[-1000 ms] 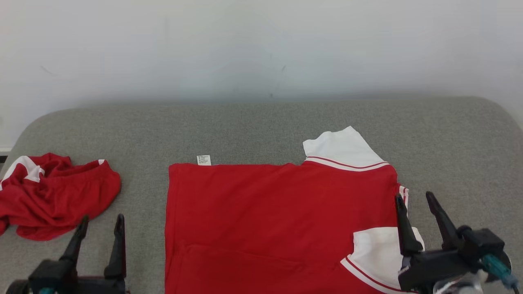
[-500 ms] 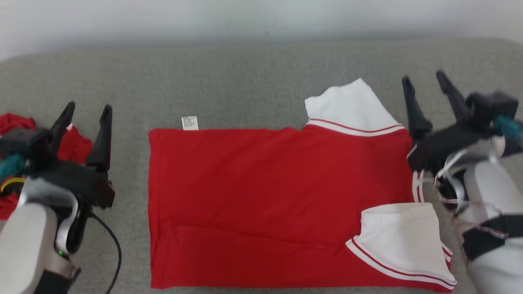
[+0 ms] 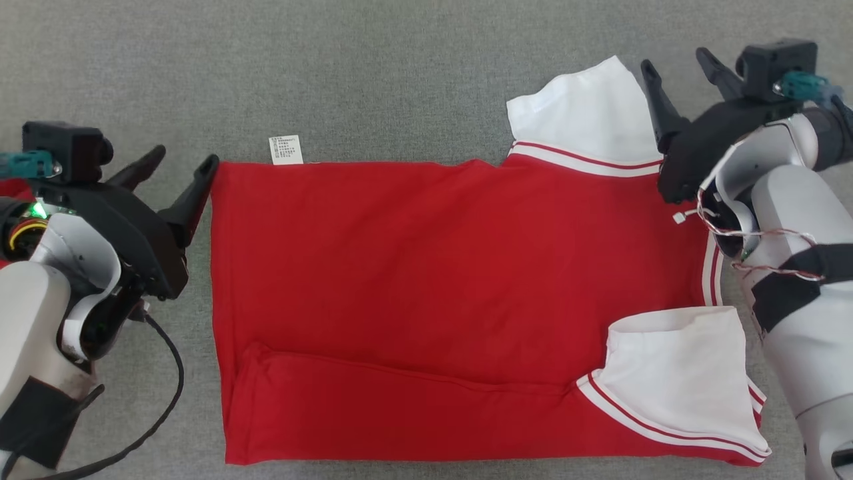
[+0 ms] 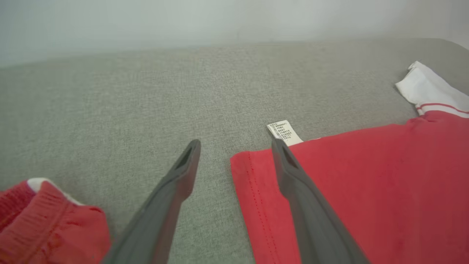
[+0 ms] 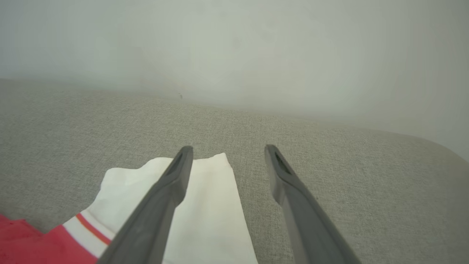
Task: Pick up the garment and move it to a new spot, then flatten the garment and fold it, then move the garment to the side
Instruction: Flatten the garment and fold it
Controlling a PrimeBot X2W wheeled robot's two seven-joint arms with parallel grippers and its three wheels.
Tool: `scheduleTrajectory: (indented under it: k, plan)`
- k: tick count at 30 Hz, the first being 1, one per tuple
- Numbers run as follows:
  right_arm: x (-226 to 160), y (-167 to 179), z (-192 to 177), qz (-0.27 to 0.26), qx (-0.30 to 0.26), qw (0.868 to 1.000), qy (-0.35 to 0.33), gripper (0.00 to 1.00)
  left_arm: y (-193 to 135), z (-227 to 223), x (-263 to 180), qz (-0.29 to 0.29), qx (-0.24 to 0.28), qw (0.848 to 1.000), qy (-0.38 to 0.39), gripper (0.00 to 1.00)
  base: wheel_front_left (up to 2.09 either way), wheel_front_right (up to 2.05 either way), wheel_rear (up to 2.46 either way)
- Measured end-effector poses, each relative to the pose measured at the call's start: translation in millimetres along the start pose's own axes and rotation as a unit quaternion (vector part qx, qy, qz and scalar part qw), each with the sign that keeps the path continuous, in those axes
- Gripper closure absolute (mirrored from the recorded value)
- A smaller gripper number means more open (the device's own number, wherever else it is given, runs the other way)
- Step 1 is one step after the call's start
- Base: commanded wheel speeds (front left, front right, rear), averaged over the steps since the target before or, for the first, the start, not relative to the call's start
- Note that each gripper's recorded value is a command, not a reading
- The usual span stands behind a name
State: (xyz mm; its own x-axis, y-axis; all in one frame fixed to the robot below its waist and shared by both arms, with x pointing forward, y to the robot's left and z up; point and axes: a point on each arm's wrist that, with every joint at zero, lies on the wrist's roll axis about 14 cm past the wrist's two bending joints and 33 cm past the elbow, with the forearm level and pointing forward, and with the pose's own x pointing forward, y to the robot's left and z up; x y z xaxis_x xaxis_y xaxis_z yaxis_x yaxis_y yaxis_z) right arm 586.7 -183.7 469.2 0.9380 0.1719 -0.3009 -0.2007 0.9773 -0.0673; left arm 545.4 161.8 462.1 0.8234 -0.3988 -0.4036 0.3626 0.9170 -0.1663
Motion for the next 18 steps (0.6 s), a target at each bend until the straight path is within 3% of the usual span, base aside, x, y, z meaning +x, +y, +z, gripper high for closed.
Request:
scheduleTrajectory:
  k: [6, 18]
  plan:
    - [12, 4, -12, 0.007, -0.016, 0.999, 0.048, 0.00, -1, -17, 7, -0.008, -0.004, 0.999, 0.049, 0.00, 0.00, 0.00, 0.00]
    - [31, 7, -23, 0.013, -0.035, 0.996, 0.083, 0.00, -4, -43, 25, -0.017, -0.010, 0.995, 0.100, 0.00, 0.00, 0.00, 0.00]
